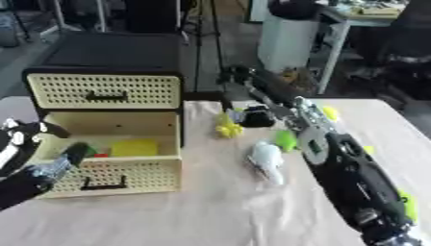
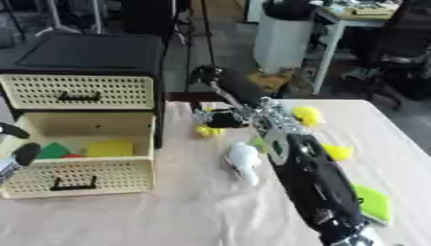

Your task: Pick up objects from table and place into drawer.

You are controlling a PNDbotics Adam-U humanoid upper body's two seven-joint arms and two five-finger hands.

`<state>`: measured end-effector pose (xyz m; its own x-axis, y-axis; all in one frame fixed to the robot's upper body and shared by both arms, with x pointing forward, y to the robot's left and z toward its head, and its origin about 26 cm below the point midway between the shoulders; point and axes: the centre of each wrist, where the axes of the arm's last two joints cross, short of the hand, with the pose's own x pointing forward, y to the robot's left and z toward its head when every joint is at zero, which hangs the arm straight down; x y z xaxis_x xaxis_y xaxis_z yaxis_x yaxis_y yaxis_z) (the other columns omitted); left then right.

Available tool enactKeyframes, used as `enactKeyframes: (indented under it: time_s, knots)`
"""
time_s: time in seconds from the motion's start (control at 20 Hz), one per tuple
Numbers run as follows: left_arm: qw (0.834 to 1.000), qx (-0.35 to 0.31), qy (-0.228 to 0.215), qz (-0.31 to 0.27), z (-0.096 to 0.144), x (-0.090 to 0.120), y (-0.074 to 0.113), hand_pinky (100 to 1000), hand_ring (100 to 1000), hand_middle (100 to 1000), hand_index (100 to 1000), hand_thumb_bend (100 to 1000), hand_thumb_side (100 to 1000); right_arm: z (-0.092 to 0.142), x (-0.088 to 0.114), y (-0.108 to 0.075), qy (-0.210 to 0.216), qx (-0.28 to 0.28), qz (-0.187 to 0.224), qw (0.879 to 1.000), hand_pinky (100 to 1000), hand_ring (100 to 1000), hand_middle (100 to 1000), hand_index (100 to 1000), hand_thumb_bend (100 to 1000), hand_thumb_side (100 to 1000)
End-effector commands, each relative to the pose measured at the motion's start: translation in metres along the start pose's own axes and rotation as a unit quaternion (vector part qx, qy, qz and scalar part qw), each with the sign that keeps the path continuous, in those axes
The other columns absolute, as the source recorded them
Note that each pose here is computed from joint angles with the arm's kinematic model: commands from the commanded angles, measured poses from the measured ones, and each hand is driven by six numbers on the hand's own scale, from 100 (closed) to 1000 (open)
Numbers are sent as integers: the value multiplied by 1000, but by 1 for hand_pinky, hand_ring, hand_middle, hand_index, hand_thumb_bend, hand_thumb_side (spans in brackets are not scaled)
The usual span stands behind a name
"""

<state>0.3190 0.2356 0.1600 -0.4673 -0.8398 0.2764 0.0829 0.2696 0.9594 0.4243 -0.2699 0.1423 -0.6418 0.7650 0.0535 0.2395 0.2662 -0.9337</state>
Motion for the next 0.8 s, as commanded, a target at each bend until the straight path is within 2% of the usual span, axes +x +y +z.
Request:
enactKeyframes:
  time_s: [0.05,0.25,0.6,0.65,0.8]
  knots:
    - [998,-64,-9,-26,3,-10,-8,100,100,100,701,514,1000,16,-14,-27,21,-25,16,999,659,746,790,811,100,361]
    - [990,-135,-9,-39,7,-18,-23,100,100,100,668,534,1000,28,-18,-28,44,-25,2,999,659,747,792,811,100,366]
    - [978,-201,-4,-60,2,-19,-26,100,100,100,650,541,1000,31,-20,-27,53,-26,-7,998,657,746,792,811,100,369]
    - [976,-208,-4,-61,3,-18,-24,100,100,100,557,555,1000,31,-20,-27,53,-26,-7,998,657,745,792,810,100,371]
    - [966,-248,-8,-74,-5,-18,-32,100,100,100,524,558,1000,32,-20,-24,55,-23,-11,998,656,745,792,810,100,372]
